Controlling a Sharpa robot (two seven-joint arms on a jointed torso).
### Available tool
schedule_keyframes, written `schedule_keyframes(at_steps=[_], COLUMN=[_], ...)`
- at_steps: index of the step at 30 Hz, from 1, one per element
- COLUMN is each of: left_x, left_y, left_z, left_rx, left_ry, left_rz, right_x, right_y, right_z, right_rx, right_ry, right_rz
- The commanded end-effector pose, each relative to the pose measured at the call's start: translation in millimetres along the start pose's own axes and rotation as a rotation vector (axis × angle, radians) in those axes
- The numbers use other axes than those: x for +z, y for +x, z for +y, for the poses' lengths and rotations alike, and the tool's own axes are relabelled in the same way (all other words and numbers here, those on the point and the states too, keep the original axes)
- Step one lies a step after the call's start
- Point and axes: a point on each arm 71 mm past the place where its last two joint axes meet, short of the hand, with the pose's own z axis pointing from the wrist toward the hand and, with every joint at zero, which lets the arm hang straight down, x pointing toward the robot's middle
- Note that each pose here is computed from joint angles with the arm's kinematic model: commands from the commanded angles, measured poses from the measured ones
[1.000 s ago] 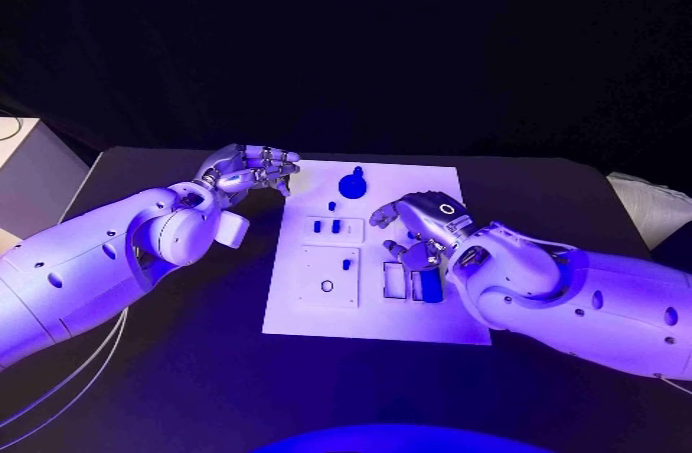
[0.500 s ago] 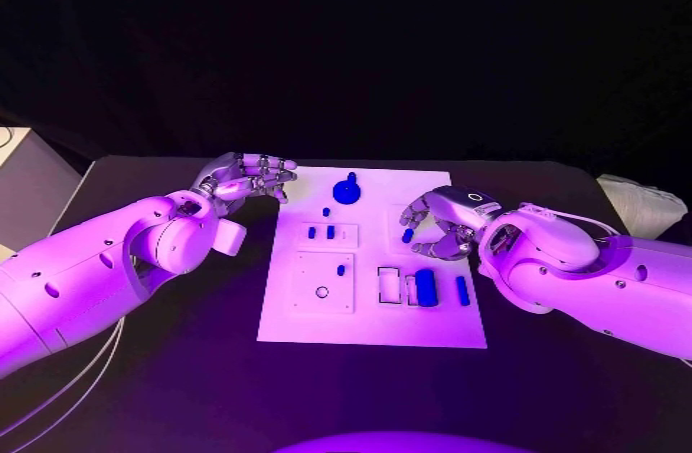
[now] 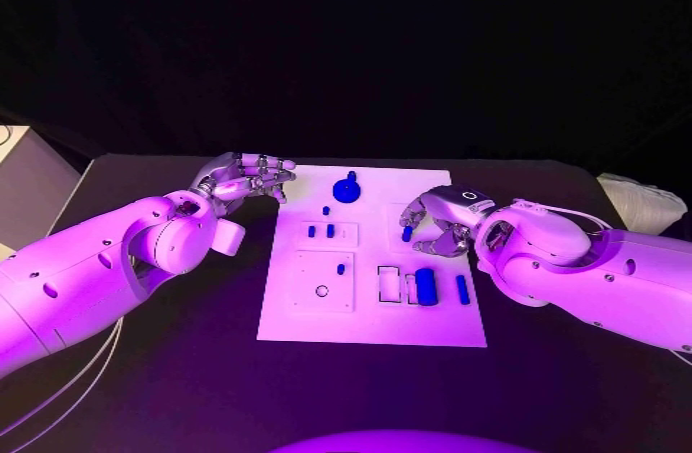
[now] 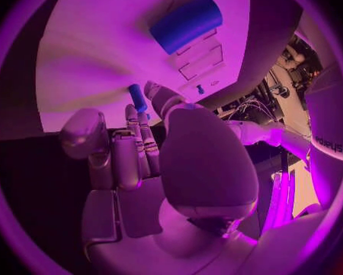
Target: Assemble the parts on the task board
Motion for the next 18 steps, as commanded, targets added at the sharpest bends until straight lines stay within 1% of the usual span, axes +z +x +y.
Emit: schedule_keyframes(at_steps=[1,8,18], left_x=[0.1,-0.2,-0.5], left_y=[1.9,1.4,0.9], left_z=[-0.9,-0.9,-0.7], left_rx=[-0.001,0.000,0.000], left_ry=[0.009,0.008,0.005], left_rz=[0.019,0.019,0.018], right_x=[1.8,5.5,8.0], right_y=[-2.2,0.0,4.0], right_z=[2.1,4.9,3.4], right_rx=[-0.028,-0.023,-0.042], right_ry=[-0.017,-0.023,-0.011], right_rz=[-0.038,-0.047,-0.027])
